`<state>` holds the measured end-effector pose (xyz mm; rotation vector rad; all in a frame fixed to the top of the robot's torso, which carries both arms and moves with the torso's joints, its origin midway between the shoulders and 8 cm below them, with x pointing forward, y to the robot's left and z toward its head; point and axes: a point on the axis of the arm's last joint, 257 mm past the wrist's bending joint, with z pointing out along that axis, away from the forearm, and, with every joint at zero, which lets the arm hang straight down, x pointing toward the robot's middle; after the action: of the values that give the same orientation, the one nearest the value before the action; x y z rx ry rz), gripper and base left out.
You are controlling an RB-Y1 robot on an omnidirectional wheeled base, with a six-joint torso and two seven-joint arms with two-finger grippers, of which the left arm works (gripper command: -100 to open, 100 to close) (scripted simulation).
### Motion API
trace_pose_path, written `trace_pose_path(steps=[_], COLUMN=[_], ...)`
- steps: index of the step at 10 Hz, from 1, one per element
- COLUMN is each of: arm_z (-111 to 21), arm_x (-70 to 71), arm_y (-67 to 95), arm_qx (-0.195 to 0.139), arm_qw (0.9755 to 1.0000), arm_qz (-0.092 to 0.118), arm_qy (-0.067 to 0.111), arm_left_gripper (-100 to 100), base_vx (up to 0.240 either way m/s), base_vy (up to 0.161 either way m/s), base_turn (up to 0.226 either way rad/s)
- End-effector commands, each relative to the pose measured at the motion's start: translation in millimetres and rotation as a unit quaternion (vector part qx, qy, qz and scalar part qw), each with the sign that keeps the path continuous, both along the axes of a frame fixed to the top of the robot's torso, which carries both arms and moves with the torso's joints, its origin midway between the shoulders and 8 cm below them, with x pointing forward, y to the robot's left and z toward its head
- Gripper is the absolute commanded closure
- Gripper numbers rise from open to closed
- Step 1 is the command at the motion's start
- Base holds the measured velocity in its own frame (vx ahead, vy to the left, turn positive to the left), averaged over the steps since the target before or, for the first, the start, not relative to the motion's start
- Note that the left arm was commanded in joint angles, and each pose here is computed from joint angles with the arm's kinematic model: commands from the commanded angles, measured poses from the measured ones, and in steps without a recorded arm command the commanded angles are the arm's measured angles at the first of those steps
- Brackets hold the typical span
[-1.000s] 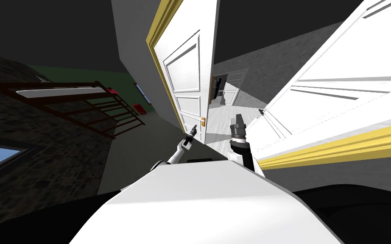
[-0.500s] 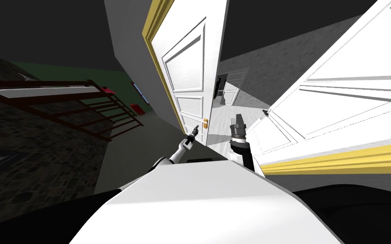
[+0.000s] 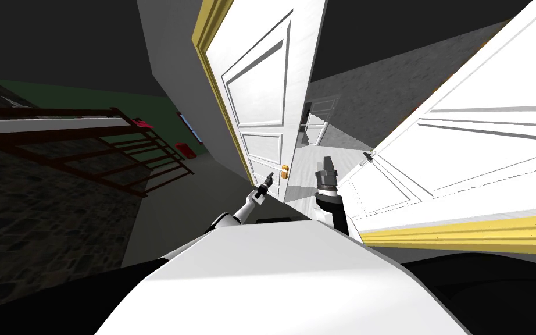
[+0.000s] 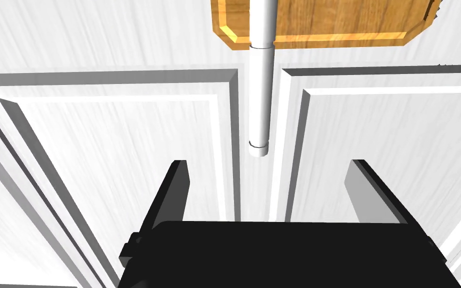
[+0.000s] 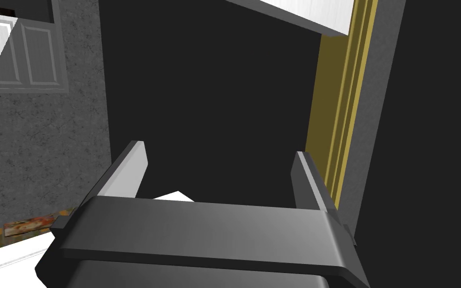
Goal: Push the door open
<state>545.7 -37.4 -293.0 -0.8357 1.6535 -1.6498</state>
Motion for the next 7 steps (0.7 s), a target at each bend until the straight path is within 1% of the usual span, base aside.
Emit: trace_pose_path(steps=[1,3,4,6,7], arm_z=[-0.9,-2.2,-2.2,-1.4,-0.2], arm_x=[1.6,3.4,3.6,3.1,2.1], arm_y=[5.0,9.2,9.3,5.7,0.9], arm_qx=[0.004,0.006,0.006,0.002,-0.003], arm_qw=[1.0000,1.0000,1.0000,1.0000,1.0000], arm_qz=[0.003,0.007,0.008,0.009,0.008], arm_qy=[-0.001,-0.001,-0.001,0.000,0.001], arm_left_gripper=[-100,-100,-100,-100,-100], base_vx=[0.162,0.165,0.165,0.166,0.175], base_vy=[-0.111,-0.158,-0.124,-0.121,-0.099], base_turn=[-0.024,-0.025,-0.015,-0.030,-0.023])
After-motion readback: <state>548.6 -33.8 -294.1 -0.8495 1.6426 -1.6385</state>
